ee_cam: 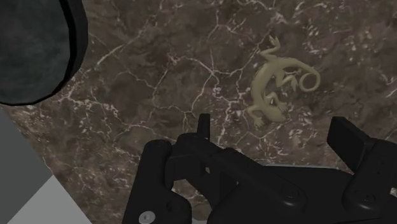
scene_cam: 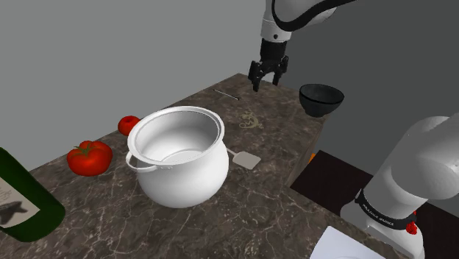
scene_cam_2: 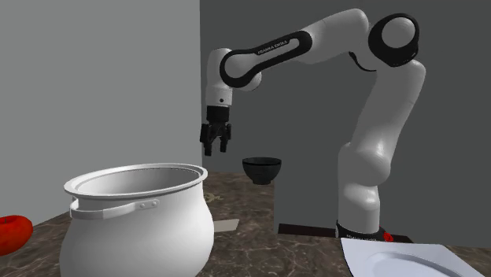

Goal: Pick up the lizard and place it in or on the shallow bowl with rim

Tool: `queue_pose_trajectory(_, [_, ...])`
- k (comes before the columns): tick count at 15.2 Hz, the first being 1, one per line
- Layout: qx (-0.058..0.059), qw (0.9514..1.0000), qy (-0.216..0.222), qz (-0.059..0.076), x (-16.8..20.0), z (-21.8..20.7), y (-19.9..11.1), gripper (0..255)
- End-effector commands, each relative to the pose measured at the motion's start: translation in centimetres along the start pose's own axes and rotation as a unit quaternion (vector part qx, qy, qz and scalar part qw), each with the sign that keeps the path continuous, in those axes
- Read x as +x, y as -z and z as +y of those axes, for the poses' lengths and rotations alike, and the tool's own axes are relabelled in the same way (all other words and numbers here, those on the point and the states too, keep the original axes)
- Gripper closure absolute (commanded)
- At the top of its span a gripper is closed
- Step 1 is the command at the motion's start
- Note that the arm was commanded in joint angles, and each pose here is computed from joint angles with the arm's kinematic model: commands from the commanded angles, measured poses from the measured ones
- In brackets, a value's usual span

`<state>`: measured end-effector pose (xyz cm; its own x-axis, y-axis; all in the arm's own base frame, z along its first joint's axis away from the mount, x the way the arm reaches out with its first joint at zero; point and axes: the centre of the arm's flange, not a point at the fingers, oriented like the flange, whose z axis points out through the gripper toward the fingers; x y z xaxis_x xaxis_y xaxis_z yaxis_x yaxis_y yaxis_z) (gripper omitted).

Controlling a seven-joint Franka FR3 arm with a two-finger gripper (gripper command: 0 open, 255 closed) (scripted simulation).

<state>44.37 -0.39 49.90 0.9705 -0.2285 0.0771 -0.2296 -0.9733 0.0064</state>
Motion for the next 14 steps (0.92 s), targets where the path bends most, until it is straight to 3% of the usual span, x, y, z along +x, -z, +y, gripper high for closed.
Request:
queue_pose_trajectory(1, [-0.011, 0.9998, -0.016, -0.006, 1.5, -0.1, -2.5, 0])
queue_pose_trajectory(3, [-0.019, 0.9994, -0.027, -0.011, 2.6, -0.1, -4.1, 0])
queue_pose_trajectory(10, [-0.019, 0.9994, -0.027, -0.011, 2.6, 0.0, -7.8, 0])
queue_pose_trajectory(14, [-0.019, 0.9994, -0.027, -0.011, 2.6, 0.0, -8.1, 0])
